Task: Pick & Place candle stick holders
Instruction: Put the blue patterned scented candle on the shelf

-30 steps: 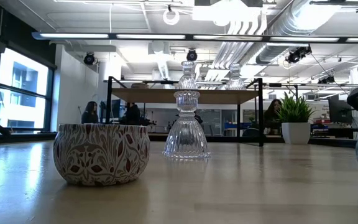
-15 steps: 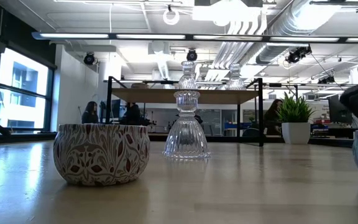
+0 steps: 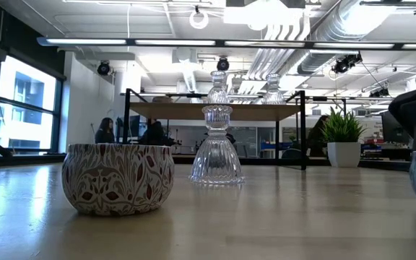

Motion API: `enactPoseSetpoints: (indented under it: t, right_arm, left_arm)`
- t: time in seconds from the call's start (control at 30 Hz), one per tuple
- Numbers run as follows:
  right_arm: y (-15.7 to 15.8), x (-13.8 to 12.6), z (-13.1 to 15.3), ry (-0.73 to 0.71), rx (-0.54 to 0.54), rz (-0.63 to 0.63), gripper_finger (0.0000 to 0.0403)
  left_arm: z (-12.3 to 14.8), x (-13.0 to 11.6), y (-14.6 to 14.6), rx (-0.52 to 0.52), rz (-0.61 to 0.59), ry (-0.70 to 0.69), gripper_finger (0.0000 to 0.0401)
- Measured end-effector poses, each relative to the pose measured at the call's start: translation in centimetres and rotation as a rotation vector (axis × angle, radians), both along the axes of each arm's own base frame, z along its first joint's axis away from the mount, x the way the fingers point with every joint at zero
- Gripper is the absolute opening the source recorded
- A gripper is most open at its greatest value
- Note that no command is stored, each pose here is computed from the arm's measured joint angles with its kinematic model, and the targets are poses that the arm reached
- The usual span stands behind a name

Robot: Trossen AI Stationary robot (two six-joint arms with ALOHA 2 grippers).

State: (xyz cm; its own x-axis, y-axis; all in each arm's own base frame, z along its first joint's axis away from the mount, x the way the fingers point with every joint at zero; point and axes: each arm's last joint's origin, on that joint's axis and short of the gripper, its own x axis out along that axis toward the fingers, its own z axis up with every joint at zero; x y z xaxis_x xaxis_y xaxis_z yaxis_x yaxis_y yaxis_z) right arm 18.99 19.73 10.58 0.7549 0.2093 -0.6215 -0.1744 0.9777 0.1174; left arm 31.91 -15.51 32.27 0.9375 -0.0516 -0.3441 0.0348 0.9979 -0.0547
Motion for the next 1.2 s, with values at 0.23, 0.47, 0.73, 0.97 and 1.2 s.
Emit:
enactPoseSetpoints:
  t: [0.23,0.47,0.73,0.97,1.2]
  right_arm:
    - [-0.3,0.7,0.2,-0.012,0.021,0.006,0.0396]
    - [-0.4,0.8,0.3,-0.015,0.030,0.009,0.0396]
    - [-0.2,0.9,0.1,-0.014,0.049,0.022,0.0394]
    - [0.0,1.3,-0.7,-0.013,0.067,0.034,0.0381]
    - [-0.1,1.4,-0.7,-0.024,0.059,0.039,0.0374]
  left_arm:
    - [0.0,0.0,0.0,0.000,0.000,0.000,0.0355]
    - [0.0,0.0,0.0,-0.001,0.000,0.000,0.0355]
    - [0.0,0.0,0.0,0.000,0.000,0.000,0.0355]
    - [0.0,0.0,0.0,0.000,0.000,0.001,0.0355]
    - [0.0,0.0,0.0,0.000,-0.001,0.001,0.0355]
